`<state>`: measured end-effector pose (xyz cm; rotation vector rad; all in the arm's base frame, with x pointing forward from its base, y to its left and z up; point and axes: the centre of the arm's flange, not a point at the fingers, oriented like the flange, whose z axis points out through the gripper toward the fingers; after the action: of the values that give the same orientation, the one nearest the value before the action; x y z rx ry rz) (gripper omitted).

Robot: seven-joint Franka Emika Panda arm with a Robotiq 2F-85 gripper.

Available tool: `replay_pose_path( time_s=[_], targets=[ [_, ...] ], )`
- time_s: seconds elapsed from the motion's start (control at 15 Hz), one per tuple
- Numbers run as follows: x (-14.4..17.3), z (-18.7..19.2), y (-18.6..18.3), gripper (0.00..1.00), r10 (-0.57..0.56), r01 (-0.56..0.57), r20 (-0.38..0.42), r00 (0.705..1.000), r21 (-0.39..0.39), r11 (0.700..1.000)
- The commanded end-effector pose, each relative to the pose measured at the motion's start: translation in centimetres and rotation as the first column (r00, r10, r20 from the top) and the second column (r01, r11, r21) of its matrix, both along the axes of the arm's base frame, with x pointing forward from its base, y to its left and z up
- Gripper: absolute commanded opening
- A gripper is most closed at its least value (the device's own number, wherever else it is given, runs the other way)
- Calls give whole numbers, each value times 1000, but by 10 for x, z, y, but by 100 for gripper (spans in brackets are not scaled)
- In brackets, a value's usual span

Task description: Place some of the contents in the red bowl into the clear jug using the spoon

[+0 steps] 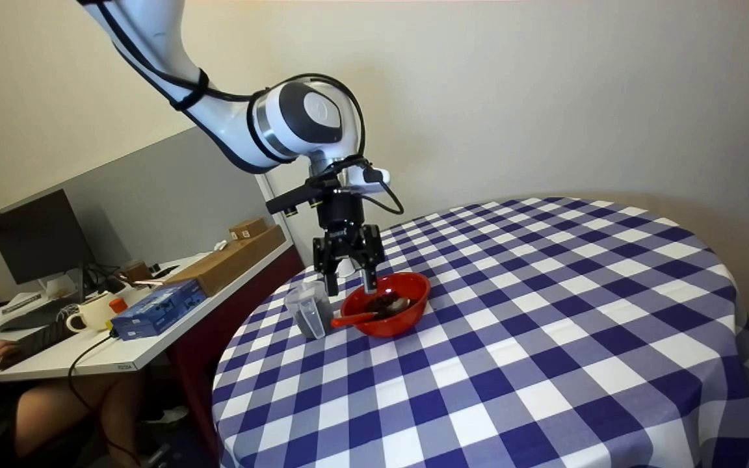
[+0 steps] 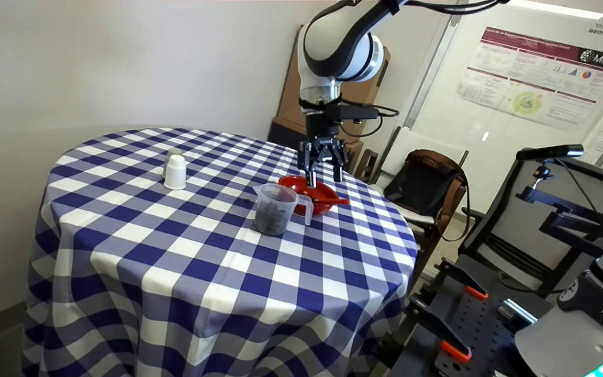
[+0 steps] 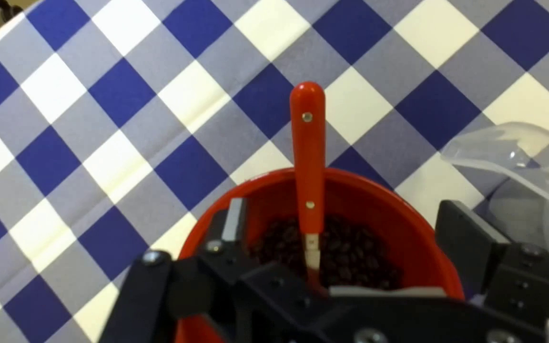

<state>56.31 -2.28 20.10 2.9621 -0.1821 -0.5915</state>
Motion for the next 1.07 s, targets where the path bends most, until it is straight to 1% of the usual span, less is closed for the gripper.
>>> replay_pose_path(
  time_s=[0.0,0.13,0.27,0.47,0.6,0.73,0.87,0.93,1.0],
  targets=[
    [-28,51,-2,100,1,-10,193,981,48,999],
    [-41,75,0,100,9,-25,300,954,49,999],
    [-59,96,2,100,10,-40,397,918,67,997],
    [-85,120,3,100,18,-75,485,874,98,992],
    [-106,139,-1,100,21,-95,511,859,119,988],
    [-126,157,-8,100,4,-90,527,850,137,986],
    [-147,175,-18,100,-73,-19,537,841,163,986],
    [-109,152,-7,100,-29,-47,515,857,133,990],
    [-119,159,-12,100,-47,-32,525,850,141,989]
  ],
)
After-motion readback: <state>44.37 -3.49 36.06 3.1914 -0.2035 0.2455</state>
